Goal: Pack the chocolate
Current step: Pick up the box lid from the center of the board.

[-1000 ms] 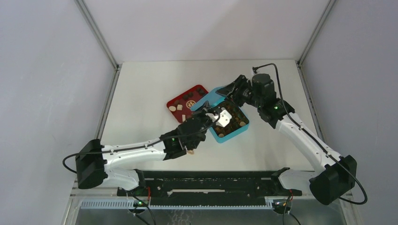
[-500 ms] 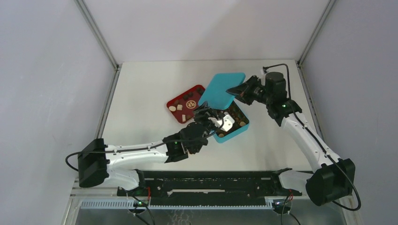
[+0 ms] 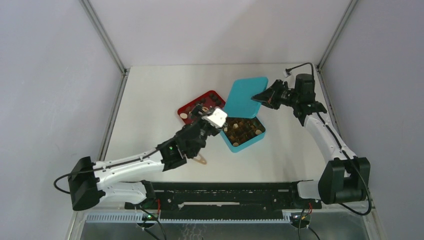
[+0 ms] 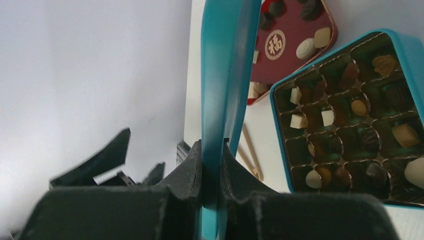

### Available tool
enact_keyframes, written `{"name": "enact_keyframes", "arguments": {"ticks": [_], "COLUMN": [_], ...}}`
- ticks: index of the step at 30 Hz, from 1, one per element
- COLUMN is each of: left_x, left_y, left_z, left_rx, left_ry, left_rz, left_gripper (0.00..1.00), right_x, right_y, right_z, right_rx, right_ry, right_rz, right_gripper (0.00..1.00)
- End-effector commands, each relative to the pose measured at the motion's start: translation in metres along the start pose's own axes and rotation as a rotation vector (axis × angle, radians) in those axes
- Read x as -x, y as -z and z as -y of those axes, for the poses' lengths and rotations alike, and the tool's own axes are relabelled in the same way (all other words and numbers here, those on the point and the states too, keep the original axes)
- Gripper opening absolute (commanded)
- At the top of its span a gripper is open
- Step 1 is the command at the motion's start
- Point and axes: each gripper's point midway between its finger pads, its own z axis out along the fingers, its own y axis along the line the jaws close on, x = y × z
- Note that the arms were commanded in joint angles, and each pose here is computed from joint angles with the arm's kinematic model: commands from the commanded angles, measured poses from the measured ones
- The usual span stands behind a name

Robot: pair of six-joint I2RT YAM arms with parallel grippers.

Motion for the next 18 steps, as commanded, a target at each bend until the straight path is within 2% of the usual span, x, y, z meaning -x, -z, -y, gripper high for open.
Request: {"name": "enact_keyframes", "arguments": {"ticks": [1, 7, 18], "left_x": [-0.006, -0.021, -0.026], "left_y": [0.003, -0.008, -0.022], "left_z": [-0.004, -0.010, -0.014], "left_rx": [-0.058, -0.112, -0.303], "left_ry": [0.256, 0.539, 0.980], "left_rz": [-0.005, -0.056, -0.014], "left_gripper": [0.82, 0.87, 0.89], "right_x": [-0.006, -0.016, -0.035], "right_y": [0.000, 0.000, 0.012], "right_z": [-0.015, -0.015, -0.027], "right_rx": [0.138, 0.192, 0.302], "right_ry": [0.165, 0.230, 0.281], "right_rz": [-0.070, -0.115, -0.183], "right_gripper": [0.00, 0.00, 0.00]}}
